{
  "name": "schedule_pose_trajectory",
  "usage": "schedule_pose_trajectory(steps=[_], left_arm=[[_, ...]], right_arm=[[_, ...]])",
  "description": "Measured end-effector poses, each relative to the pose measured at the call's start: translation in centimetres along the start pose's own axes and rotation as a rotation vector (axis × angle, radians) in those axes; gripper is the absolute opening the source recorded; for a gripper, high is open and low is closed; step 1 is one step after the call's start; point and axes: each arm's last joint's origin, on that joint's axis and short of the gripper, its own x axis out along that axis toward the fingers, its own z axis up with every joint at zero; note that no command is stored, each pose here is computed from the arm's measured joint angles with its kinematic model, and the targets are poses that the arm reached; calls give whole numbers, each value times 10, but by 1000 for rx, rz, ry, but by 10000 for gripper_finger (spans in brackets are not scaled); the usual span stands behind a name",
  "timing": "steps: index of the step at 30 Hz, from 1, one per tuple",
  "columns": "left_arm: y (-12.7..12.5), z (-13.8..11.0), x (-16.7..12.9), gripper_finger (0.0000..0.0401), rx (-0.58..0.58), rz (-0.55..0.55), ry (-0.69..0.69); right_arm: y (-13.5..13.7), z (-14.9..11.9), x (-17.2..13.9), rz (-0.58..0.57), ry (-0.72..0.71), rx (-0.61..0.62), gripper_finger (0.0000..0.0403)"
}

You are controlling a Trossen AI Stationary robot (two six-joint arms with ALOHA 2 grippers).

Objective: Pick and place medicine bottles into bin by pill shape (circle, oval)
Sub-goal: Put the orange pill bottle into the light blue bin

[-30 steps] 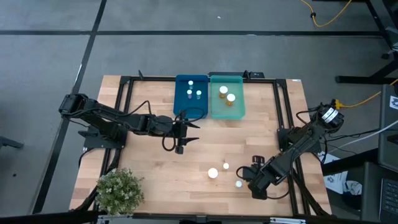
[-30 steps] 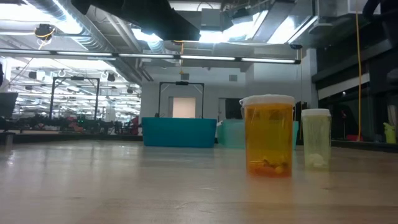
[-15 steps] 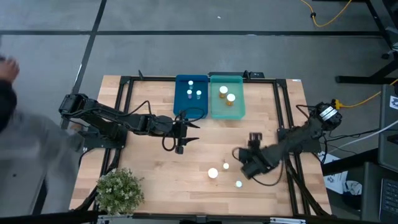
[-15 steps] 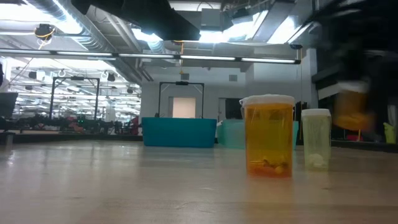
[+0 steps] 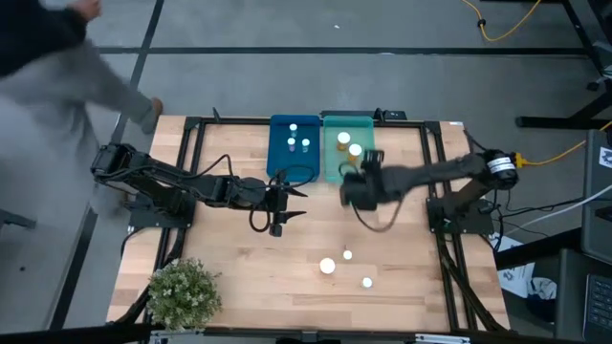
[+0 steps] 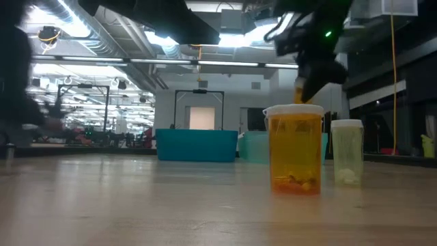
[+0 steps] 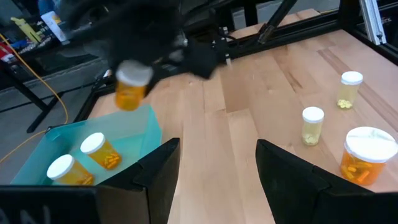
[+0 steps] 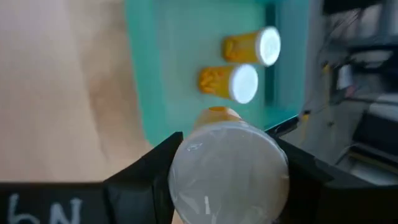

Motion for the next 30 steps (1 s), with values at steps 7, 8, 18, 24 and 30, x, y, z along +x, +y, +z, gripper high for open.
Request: schedule_pose_trajectory(steps=[7, 8, 18, 24, 30], left_arm=[[0, 0, 0, 202, -1, -1, 0], [0, 0, 0, 202, -1, -1, 0], [0, 0, 0, 202, 0, -1, -1], [0, 0, 0, 202, -1, 0, -3], [0, 0, 0, 202, -1, 0, -2]], right_arm=[[-70, 0, 58, 38, 71, 57, 207], [-81, -1, 66, 50, 69, 69, 204], [-159, -35, 134, 286, -23, 387, 209], [-160, -40, 163, 375, -7, 423, 201], [-153, -34, 186, 390, 1, 418, 205]])
